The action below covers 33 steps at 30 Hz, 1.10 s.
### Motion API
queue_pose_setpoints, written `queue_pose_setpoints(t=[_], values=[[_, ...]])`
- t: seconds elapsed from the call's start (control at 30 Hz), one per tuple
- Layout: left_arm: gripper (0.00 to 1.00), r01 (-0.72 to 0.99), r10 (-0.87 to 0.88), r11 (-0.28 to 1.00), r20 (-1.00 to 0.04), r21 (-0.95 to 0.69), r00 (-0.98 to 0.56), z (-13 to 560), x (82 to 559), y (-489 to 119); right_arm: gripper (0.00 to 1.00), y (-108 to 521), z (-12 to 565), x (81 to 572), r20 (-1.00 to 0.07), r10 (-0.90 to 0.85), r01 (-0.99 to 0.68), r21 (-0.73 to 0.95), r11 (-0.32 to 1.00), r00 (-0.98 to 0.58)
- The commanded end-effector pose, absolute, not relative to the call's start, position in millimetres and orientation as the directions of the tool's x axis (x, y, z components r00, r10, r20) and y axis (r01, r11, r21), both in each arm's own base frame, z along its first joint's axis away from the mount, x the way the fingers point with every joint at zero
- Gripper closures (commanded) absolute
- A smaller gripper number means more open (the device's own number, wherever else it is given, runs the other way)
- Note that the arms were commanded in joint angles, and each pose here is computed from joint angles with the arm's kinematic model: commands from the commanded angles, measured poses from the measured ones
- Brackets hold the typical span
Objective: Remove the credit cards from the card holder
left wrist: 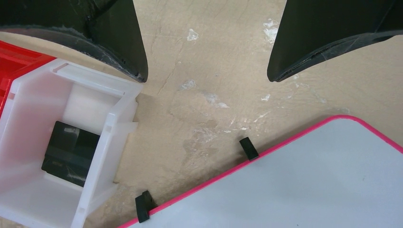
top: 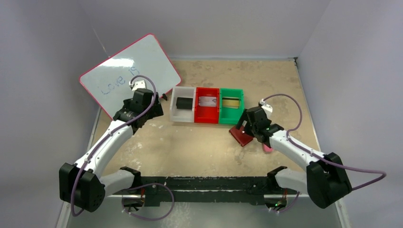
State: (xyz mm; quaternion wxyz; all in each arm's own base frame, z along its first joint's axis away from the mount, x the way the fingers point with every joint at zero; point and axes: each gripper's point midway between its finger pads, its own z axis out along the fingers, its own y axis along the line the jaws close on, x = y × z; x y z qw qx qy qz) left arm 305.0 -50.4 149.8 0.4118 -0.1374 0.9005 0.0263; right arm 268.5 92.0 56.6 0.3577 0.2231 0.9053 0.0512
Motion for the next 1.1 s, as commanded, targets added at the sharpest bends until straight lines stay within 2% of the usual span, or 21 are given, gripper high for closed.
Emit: queue_pose_setpoints(t=[0.0,0.1,0.27,0.43,0.63,0.83,1.07], values=[[0.02,-0.311,-0.24,0.948,-0.79,-0.066,-0.564,165.9,303.3,-40.6,0.12,131.8,49.0,264.5,-0.564,0.36,0.175,0.355,0.918,-0.743],[0.02,-0.324,-0.242,0.944,-0.802,-0.064,-0.546,170.7,301.6,-36.2,0.23,131.9,41.1,256.2,-0.547,0.362,0.177,0.362,0.915,-0.755],[0.02,-0.333,-0.245,0.94,-0.815,-0.068,-0.524,177.5,299.5,-32.8,0.46,146.1,43.9,232.4,-0.496,0.393,0.152,0.458,0.876,-0.774],[0.02,-0.328,-0.249,0.941,-0.818,-0.078,-0.519,179.8,298.9,-33.8,0.5,153.3,40.0,211.4,-0.464,0.369,0.148,0.446,0.883,-0.806],[0.02,-0.329,-0.25,0.941,-0.823,-0.082,-0.511,183.1,297.9,-32.7,0.49,170.5,52.5,198.5,-0.483,0.32,0.118,0.403,0.907,-0.815],[0.02,-0.329,-0.252,0.94,-0.83,-0.088,-0.498,186.7,297.3,-31.9,0.32,134.8,76.4,210.3,-0.567,0.416,0.272,0.323,0.906,-0.711],[0.02,-0.307,-0.262,0.944,-0.841,-0.121,-0.473,191.4,297.5,-35.6,0.23,149.6,74.5,219.0,-0.569,0.415,0.228,0.372,0.9,-0.71]])
